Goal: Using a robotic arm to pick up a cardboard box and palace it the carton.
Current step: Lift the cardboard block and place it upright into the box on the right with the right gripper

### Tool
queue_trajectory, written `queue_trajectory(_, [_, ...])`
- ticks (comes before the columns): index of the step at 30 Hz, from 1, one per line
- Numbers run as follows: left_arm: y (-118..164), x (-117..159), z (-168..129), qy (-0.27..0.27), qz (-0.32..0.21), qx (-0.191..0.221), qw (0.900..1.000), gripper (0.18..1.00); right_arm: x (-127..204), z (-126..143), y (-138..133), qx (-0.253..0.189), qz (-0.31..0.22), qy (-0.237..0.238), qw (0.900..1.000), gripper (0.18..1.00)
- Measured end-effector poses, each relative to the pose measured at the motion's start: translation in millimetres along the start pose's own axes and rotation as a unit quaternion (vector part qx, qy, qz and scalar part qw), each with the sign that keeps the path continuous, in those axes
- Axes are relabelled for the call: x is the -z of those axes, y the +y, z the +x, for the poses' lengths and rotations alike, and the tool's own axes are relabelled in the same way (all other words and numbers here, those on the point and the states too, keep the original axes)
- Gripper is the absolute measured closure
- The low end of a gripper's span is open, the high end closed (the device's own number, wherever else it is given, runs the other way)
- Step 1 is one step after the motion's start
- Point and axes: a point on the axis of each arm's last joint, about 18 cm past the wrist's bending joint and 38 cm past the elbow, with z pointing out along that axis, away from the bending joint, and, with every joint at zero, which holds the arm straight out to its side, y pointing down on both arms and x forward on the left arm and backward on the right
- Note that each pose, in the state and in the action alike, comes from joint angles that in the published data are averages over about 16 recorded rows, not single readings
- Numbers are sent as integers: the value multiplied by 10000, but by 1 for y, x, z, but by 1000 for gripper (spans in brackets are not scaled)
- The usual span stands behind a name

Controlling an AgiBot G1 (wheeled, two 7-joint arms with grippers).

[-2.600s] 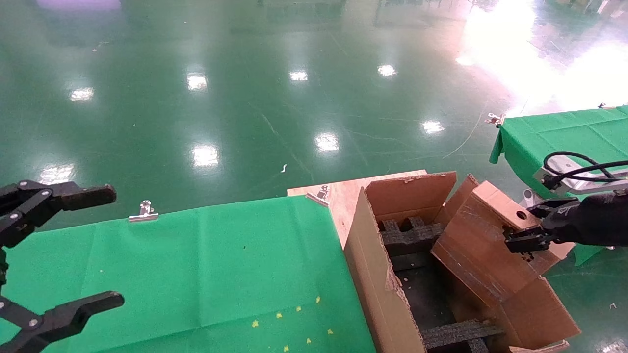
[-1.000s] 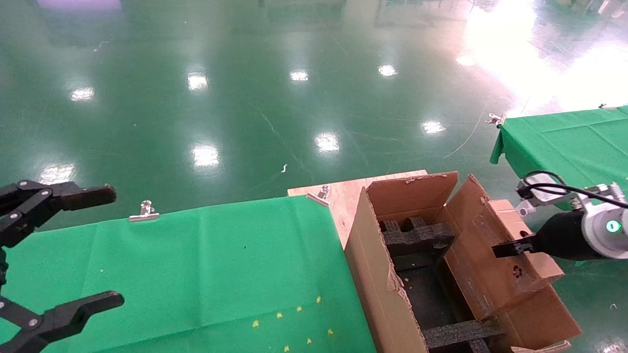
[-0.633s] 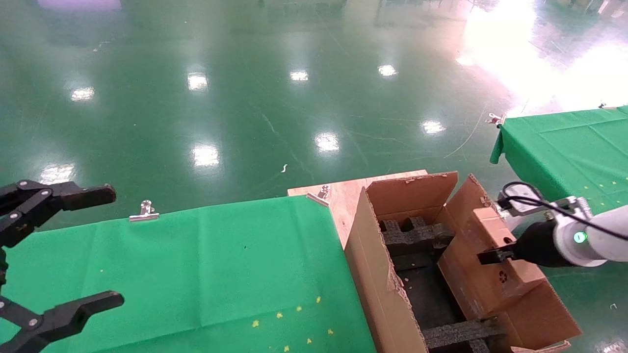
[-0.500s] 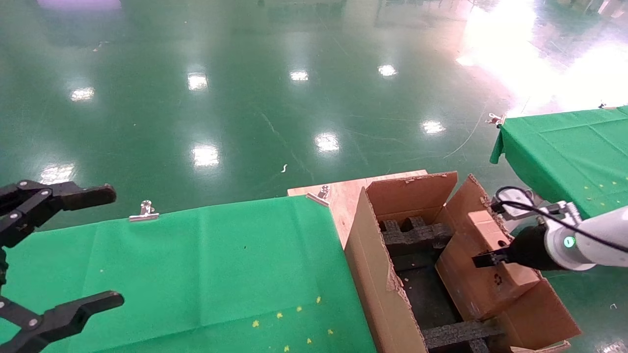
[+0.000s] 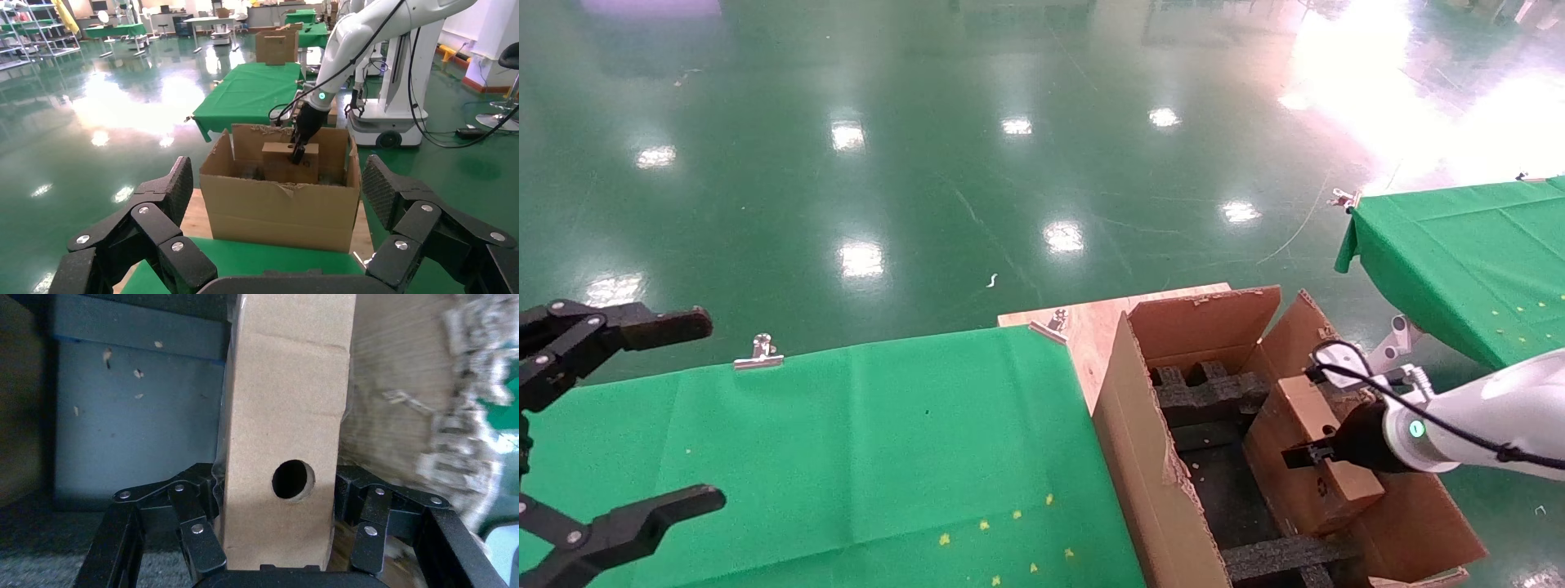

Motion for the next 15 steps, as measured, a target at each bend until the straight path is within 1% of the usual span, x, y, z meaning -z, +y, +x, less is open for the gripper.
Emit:
queue_trajectory(8, [0, 0, 0, 0, 0, 0, 10000, 183, -22, -9, 6, 111, -127, 7, 9999, 901])
queue_trajectory(15, [0, 0, 0, -1, 0, 0, 10000, 183, -35, -15, 12, 241, -221, -14, 9995, 902])
